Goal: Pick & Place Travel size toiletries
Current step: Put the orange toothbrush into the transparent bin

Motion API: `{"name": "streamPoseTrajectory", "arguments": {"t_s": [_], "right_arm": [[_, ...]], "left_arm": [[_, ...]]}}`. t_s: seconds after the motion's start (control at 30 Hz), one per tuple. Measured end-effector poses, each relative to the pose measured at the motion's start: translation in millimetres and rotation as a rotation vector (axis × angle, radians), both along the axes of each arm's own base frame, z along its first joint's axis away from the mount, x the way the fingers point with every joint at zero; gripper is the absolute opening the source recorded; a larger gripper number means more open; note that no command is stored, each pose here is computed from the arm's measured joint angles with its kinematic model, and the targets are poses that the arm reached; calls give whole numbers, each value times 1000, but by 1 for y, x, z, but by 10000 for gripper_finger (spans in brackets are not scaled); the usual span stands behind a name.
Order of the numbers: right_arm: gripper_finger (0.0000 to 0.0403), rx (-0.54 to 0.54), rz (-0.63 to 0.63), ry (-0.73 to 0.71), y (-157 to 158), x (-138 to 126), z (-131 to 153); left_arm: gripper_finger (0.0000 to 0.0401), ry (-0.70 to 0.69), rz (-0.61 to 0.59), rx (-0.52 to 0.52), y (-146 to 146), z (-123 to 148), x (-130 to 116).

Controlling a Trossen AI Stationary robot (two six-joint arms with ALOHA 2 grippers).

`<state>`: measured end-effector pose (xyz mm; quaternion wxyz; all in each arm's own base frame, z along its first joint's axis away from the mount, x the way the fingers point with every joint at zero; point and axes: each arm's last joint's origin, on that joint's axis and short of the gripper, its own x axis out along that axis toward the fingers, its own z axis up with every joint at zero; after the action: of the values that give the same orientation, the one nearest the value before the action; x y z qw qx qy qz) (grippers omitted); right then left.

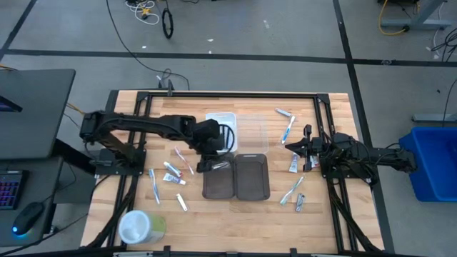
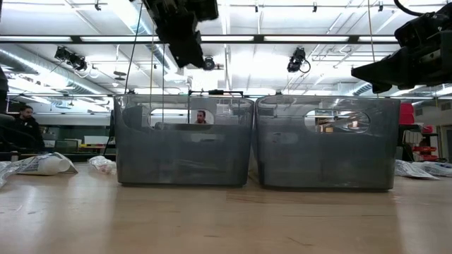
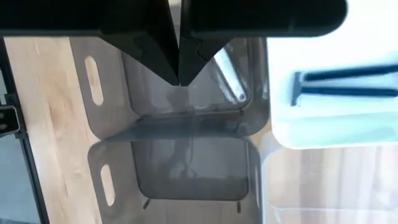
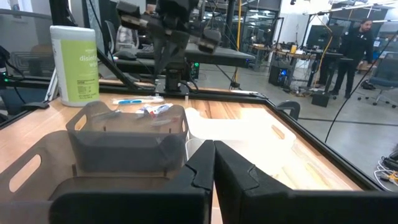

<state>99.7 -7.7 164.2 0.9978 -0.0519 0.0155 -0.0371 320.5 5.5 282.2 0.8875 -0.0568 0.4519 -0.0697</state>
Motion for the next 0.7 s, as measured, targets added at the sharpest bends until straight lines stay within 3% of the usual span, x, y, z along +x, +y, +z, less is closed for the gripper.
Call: {"name": "streamPoseTrajectory", "arguments": {"t_s": [0.27,0.7], "right_arm": [[14,0,1,-1,0,0,0],[13,0,0,0,0,0,0]], "left_arm": [[5,12,22,69,4,14,-17],[9,42,-21,119,5,13,-28]]}}
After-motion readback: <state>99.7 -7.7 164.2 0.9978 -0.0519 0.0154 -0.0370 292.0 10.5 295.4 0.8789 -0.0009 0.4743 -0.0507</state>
